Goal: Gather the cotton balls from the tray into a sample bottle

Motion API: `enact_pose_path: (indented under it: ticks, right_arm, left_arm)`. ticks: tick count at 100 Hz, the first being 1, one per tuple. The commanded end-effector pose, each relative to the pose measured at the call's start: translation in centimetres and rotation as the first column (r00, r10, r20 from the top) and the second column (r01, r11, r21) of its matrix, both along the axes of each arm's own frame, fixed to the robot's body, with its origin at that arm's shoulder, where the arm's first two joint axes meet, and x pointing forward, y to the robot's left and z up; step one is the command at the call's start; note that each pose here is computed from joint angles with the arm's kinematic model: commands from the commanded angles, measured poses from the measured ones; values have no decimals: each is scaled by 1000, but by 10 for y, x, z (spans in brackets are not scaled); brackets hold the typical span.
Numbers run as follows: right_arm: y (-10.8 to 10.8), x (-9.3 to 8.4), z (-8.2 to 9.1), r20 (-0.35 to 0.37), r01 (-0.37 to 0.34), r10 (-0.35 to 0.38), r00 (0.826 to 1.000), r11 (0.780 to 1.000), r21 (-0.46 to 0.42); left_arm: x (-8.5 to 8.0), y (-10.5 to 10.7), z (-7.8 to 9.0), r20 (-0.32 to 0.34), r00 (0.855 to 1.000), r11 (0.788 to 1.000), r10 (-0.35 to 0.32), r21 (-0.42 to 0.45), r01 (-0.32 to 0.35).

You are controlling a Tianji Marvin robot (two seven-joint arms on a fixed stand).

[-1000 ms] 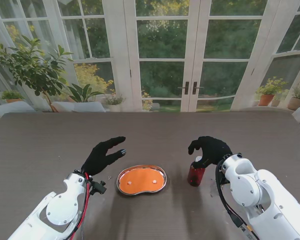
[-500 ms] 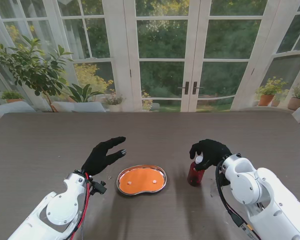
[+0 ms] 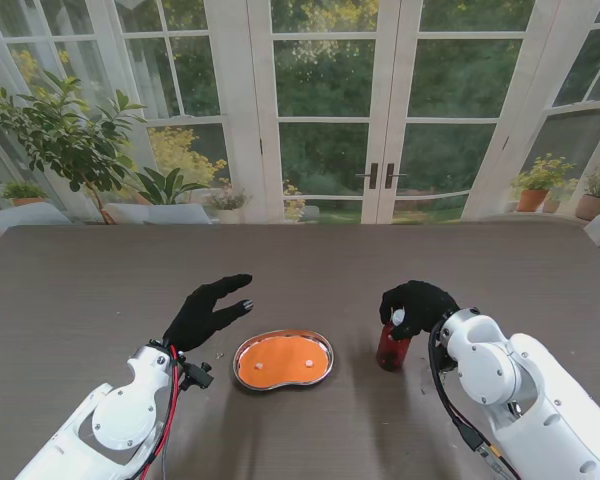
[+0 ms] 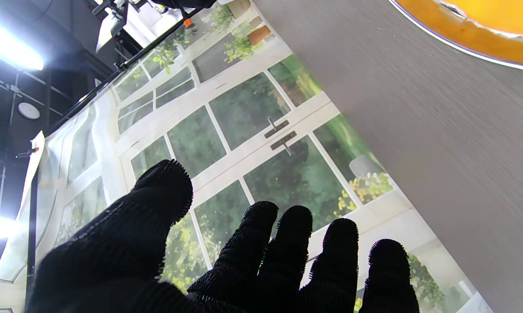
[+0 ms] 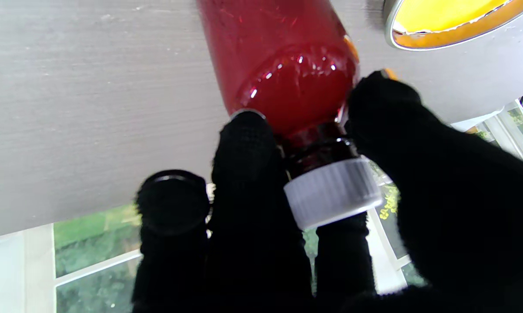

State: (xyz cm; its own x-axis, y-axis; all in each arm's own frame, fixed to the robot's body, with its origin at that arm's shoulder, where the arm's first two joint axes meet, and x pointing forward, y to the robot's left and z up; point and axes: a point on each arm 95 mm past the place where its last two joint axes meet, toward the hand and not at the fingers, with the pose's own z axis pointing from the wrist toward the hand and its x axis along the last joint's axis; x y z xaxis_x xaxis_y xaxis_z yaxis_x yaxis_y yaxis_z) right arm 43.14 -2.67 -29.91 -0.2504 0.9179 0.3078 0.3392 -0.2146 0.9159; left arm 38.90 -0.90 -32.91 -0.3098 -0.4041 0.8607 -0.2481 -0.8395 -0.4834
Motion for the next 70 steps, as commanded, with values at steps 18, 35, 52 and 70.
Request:
enact_pose_path:
  ticks: [18,35,52,70]
  right_arm:
    - [2,3,-7,-19,0,1,1000,1000,23]
    - [4,5,-9,-1,6,-6,1000,999,38]
    - [5,7,-9,6,1,-1,1000,999,45]
    - [7,8,-8,9,3,-4,1000,998,57]
  left_arm:
    - [-1,-3,0,-11,1000,1000,-20,2,20]
    - [-1,-3,0,-14,1000,1000,-20,0,20]
    - [-1,-4,-1,-20,1000,1000,-23,1,23]
    - [1,-7,-3,-29,999,1000,-30,2,30]
